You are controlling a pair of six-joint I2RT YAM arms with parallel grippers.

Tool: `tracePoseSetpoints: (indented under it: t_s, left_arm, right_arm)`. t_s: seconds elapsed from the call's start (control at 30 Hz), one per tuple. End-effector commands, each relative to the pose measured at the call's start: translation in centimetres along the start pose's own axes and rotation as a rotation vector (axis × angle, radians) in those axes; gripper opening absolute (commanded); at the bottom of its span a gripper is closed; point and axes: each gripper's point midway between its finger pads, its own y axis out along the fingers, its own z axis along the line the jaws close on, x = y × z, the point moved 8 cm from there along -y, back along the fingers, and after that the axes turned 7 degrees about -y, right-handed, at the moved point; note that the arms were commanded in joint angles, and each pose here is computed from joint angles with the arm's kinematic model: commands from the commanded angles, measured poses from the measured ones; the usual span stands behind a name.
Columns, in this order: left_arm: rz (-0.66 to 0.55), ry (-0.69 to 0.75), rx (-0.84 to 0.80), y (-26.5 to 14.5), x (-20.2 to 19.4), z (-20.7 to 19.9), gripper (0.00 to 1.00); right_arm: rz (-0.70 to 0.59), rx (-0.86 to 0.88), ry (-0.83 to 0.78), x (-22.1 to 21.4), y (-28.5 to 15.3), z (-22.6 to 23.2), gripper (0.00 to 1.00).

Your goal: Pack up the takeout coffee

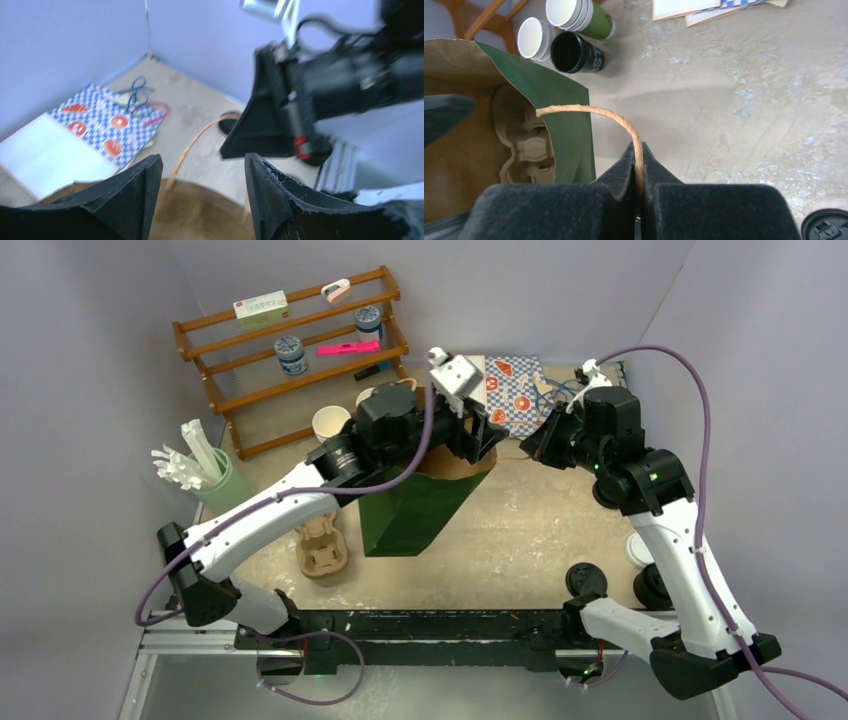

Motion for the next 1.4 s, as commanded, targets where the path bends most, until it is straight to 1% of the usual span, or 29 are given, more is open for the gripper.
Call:
tracePoseSetpoints:
  t_s: [0.0, 0.07, 0.17, 0.23, 0.33, 0.47, 0.67, 0.77, 0.83, 0.87, 0.97, 1.03, 1.1, 1.17, 1.2, 1.23, 1.3, 1.37]
  left_arm:
    - [-0.331, -0.235, -0.138, -1.3, 4.8, -2.2, 0.62]
    - [-0.375, -0.325, -0.178, -1.3, 5.3, -2.7, 0.61]
    - [-0.398, -0.429, -0.239, -0.8, 5.8, -3.3, 0.59]
    - [-0.407, -0.482, -0.297, -0.3, 5.9, -3.9, 0.57]
    - [-0.389, -0.542, -0.4, 1.0, 5.4, -4.6, 0.55]
    - [-0.358, -0.608, -0.539, 2.5, 4.7, -5.6, 0.53]
    - [-0.411, -0.706, -0.77, 2.9, 5.6, -7.0, 0.52]
    - [-0.408, -0.746, -0.856, 2.8, 6.7, -7.6, 0.51]
    - [-0.412, -0.779, -0.891, 2.3, 7.3, -7.8, 0.5]
    - [-0.413, -0.817, -0.903, 2.0, 7.4, -7.8, 0.5]
    - [-0.428, -0.904, -0.935, 1.2, 7.2, -7.6, 0.5]
    - [-0.429, -0.933, -0.956, 0.7, 6.9, -7.5, 0.49]
    - [-0.415, -0.936, -0.952, 0.5, 6.4, -7.4, 0.49]
    - [-0.401, -0.94, -0.925, 0.5, 5.8, -7.2, 0.49]
    - [-0.393, -0.941, -0.914, 0.6, 5.5, -7.1, 0.49]
    - [-0.386, -0.943, -0.91, 0.7, 5.2, -7.0, 0.49]
    - [-0.381, -0.954, -0.917, 0.8, 4.7, -7.0, 0.49]
    - [-0.374, -0.972, -0.929, 1.0, 4.2, -6.8, 0.49]
  right_arm:
    - [-0.008, 0.114, -0.018, 0.0, 0.0, 0.9, 0.0]
    - [-0.002, 0.127, -0.019, -0.2, 0.1, 1.0, 0.0]
    - [0.002, 0.15, -0.017, -0.3, 0.2, 1.2, 0.0]
    - [-0.019, 0.162, -0.021, 0.1, 0.3, 1.3, 0.0]
    - [-0.028, 0.194, -0.037, 0.3, 0.1, 1.6, 0.0]
    - [-0.03, 0.189, -0.034, 0.3, 0.0, 1.6, 0.0]
    - [0.017, 0.174, -0.033, -0.8, 1.2, 1.0, 0.0]
    - [0.02, 0.114, -0.031, -1.2, 1.9, 0.3, 0.0]
    - [0.013, 0.035, -0.03, -1.3, 2.2, -0.5, 0.0]
    - [0.006, -0.006, -0.032, -1.3, 2.4, -1.0, 0.0]
    - [-0.02, -0.138, -0.028, -1.3, 2.7, -2.3, 0.0]
    - [-0.026, -0.173, -0.033, -1.3, 2.9, -2.8, 0.0]
    - [-0.015, -0.113, -0.066, -1.7, 3.1, -2.5, 0.11]
    - [-0.031, -0.006, -0.1, -2.1, 3.1, -1.9, 0.37]
    - [-0.035, 0.028, -0.114, -2.6, 3.0, -1.9, 0.47]
    - [-0.07, 0.081, -0.123, -2.7, 2.6, -1.5, 0.53]
    - [-0.089, 0.139, -0.131, -3.2, 2.5, -1.3, 0.56]
    - [-0.077, 0.187, -0.137, -3.6, 2.4, -1.0, 0.57]
